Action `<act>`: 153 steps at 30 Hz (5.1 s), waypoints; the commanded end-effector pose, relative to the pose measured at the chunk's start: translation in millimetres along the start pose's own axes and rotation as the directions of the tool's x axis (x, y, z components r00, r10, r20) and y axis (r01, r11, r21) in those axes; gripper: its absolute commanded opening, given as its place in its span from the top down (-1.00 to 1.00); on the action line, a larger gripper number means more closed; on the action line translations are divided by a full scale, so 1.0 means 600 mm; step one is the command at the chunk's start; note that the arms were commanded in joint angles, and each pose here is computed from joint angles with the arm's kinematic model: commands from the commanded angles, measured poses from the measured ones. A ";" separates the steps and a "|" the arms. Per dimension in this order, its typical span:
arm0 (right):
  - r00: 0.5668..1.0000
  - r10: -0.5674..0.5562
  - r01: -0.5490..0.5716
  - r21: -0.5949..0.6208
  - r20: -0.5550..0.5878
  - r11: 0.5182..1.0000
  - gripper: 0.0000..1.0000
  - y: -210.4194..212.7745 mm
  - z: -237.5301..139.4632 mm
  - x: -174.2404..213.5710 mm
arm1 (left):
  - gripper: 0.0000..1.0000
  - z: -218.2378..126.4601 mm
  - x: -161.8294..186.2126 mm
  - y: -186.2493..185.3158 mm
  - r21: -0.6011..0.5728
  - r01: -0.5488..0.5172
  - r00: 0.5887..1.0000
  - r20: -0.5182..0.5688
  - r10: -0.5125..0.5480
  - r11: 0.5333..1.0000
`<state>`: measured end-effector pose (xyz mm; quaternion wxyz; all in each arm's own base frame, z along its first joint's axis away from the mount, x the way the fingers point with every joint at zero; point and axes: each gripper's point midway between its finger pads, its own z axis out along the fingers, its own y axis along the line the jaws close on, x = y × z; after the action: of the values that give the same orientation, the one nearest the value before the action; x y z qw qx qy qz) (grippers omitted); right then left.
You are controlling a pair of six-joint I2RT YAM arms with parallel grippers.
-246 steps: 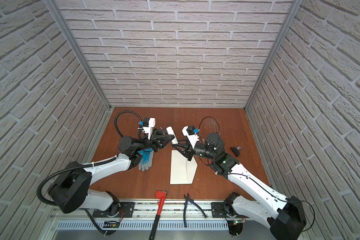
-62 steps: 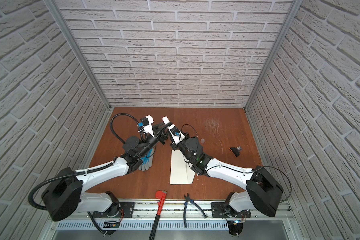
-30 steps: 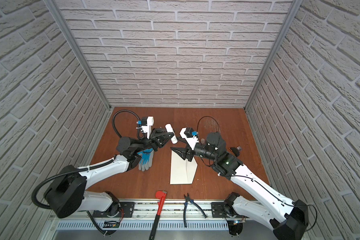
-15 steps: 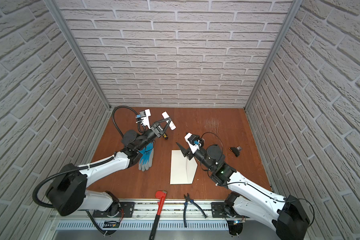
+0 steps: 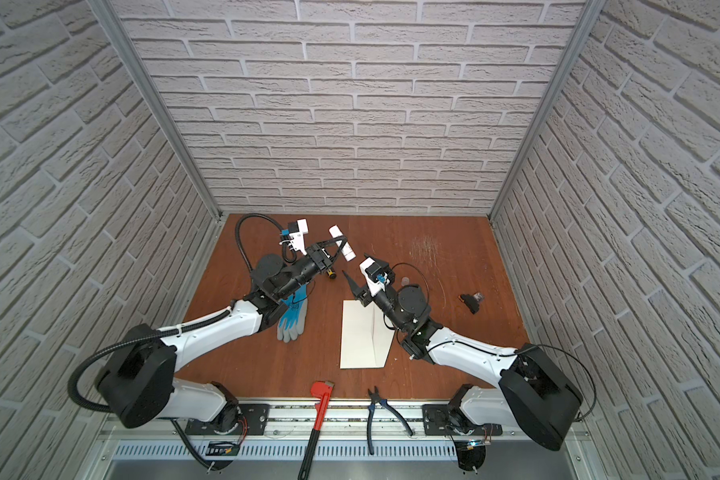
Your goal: Place the letter into the envelope and seal it
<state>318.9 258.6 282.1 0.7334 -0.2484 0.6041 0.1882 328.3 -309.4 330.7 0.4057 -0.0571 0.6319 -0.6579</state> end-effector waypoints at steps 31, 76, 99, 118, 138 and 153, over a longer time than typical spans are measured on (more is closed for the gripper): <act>0.991 -0.017 0.002 0.115 0.133 0.993 0.29 -0.050 0.068 -0.062 | 1.00 0.033 0.052 -0.053 0.118 0.063 0.982 -0.187 -0.040 0.991; 0.073 0.566 -0.130 0.555 -0.821 0.822 0.90 -0.029 -0.160 0.110 | 0.76 -0.151 0.115 0.238 -0.577 -0.285 0.911 -0.411 0.030 0.766; -0.147 0.639 -0.130 0.655 -0.755 0.744 0.90 0.051 -0.152 0.242 | 1.00 -0.135 0.322 0.373 -0.580 -0.053 0.757 -0.555 -0.346 0.813; -0.244 0.636 -0.063 0.667 -0.732 0.743 0.90 0.085 -0.158 0.298 | 1.00 -0.182 0.344 0.414 -0.670 -0.126 0.707 -0.577 -0.408 0.731; -0.318 0.604 -0.026 0.643 -0.731 0.765 0.90 0.104 -0.158 0.323 | 1.00 -0.188 0.350 0.421 -0.681 -0.126 0.691 -0.582 -0.428 0.722; -0.384 0.617 0.128 0.623 -0.686 0.772 0.90 0.075 -0.188 0.368 | 1.00 -0.202 0.352 0.427 -0.699 -0.151 0.678 -0.588 -0.441 0.700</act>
<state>250.5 243.7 61.3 -0.0830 0.0412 0.9957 -0.0081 248.5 -327.7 18.8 0.0464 0.0162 0.9078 -0.4166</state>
